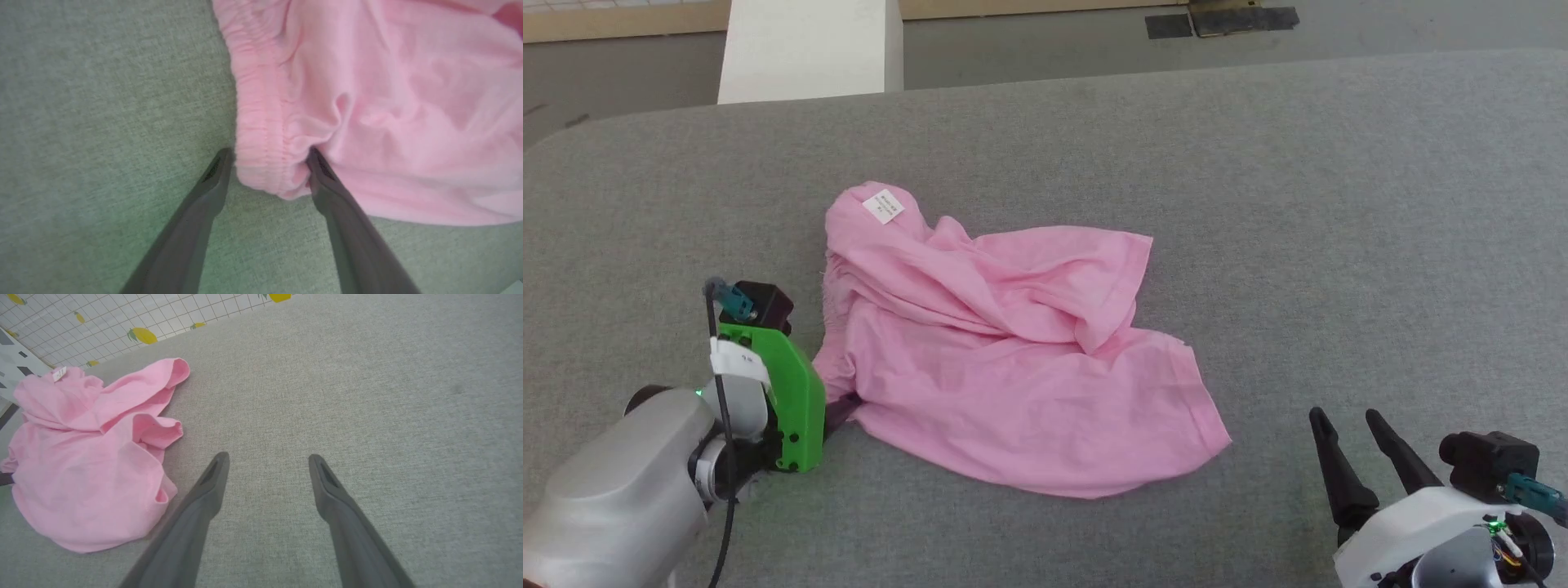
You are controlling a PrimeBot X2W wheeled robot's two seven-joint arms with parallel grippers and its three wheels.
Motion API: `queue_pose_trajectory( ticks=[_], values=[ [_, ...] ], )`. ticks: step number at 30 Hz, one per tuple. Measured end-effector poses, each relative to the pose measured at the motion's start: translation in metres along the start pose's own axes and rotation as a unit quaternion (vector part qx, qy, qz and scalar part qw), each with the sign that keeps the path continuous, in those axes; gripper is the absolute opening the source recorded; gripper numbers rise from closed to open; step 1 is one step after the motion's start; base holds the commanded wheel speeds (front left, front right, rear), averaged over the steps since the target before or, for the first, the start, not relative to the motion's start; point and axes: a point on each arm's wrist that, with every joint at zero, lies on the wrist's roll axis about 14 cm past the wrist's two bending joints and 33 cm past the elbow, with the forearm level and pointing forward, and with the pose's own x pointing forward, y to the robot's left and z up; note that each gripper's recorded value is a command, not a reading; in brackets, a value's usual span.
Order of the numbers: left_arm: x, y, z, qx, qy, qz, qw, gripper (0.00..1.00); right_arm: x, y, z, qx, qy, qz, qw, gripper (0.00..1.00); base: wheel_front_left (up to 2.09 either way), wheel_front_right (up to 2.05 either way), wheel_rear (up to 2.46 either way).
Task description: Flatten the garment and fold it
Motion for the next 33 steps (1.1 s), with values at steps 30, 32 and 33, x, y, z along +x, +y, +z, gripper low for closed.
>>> queue_pose_trajectory(
  ticks=[30, 32, 33],
  values=[
    [-0.054, -0.052, 0.025, 0.042, -0.182, -0.028, 0.982, 0.0, 0.021, 0.083, -0.047, -0.111, 0.233, 0.172, 0.951, 1.0, 0.0, 0.0, 0.0],
    [-0.055, -0.053, 0.025, 0.042, -0.184, -0.03, 0.982, 0.0, 0.026, 0.083, -0.056, -0.122, 0.253, 0.174, 0.944, 1.0, 0.0, 0.0, 0.0],
    [-0.056, -0.053, 0.025, 0.042, -0.186, -0.031, 0.981, 0.0, 0.029, 0.082, -0.06, -0.13, 0.262, 0.174, 0.94, 1.0, 0.0, 0.0, 0.0]
  ],
)
